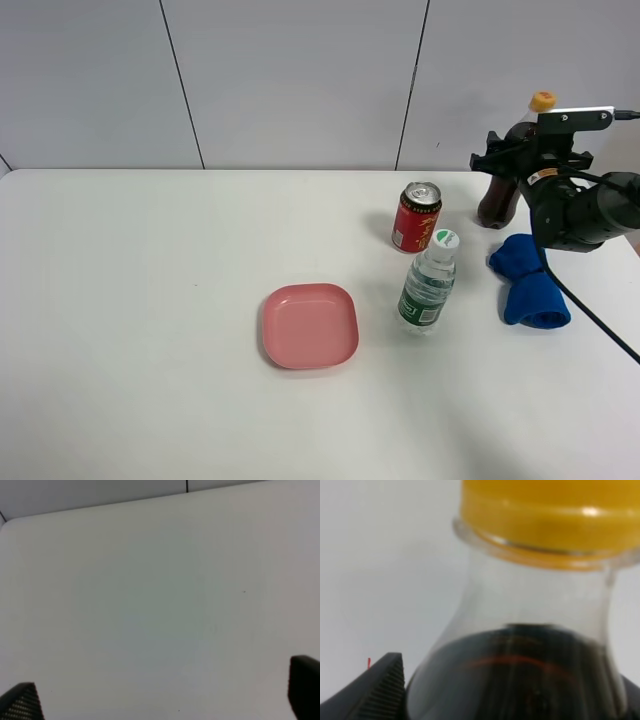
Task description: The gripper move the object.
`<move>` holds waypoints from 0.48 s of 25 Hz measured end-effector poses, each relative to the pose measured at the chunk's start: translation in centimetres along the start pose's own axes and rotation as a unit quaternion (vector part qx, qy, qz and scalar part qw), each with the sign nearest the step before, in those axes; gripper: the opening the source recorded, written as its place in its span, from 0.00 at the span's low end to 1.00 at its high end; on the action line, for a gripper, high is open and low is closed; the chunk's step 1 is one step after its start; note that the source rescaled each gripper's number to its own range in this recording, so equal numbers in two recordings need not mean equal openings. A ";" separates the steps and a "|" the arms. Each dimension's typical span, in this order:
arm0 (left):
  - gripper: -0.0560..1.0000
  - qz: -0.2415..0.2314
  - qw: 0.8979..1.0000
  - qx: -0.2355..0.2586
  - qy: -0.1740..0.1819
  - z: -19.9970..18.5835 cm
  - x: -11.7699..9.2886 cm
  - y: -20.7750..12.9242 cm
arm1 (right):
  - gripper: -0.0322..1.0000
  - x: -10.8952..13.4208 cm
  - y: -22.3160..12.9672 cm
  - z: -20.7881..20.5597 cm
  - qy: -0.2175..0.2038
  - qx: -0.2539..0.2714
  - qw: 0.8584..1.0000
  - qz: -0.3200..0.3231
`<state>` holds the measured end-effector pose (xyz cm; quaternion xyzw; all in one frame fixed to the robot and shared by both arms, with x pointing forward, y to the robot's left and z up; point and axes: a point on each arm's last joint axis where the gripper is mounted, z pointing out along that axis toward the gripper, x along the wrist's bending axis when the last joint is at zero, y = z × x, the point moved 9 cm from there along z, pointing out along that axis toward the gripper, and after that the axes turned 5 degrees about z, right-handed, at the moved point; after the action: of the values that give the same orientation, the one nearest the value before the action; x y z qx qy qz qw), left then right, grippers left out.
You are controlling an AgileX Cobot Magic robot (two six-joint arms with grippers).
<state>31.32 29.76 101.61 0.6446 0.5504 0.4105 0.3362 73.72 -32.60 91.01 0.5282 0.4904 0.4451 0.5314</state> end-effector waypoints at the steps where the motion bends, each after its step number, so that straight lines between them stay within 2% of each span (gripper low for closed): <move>1: 1.00 0.000 1.000 0.000 0.000 0.0 0.0 0.0 | 0.26 0.1 0.0 0.0 0.002 0.000 1.000 -0.001; 2: 1.00 0.000 1.000 0.000 0.000 0.0 0.0 0.0 | 0.27 0.1 0.0 0.0 0.002 0.000 1.000 -0.001; 4: 1.00 0.000 1.000 0.000 0.000 0.0 0.0 0.0 | 0.37 0.1 0.0 0.0 0.003 0.000 1.000 -0.002; 7: 1.00 0.000 1.000 0.000 0.000 0.0 0.0 0.0 | 0.71 0.1 -0.2 0.0 0.004 0.005 1.000 0.003; 9: 1.00 0.000 1.000 0.000 0.000 0.0 0.0 0.0 | 0.89 0.2 -0.2 0.0 0.004 0.006 1.000 0.006; 12: 1.00 0.000 1.000 0.000 0.000 0.0 0.0 0.0 | 0.98 0.2 -0.3 0.0 0.004 0.008 1.000 0.007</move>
<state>31.32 29.76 101.61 0.6446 0.5504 0.4105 0.3362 73.73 -32.45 90.73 0.5337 0.4926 0.4473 0.5220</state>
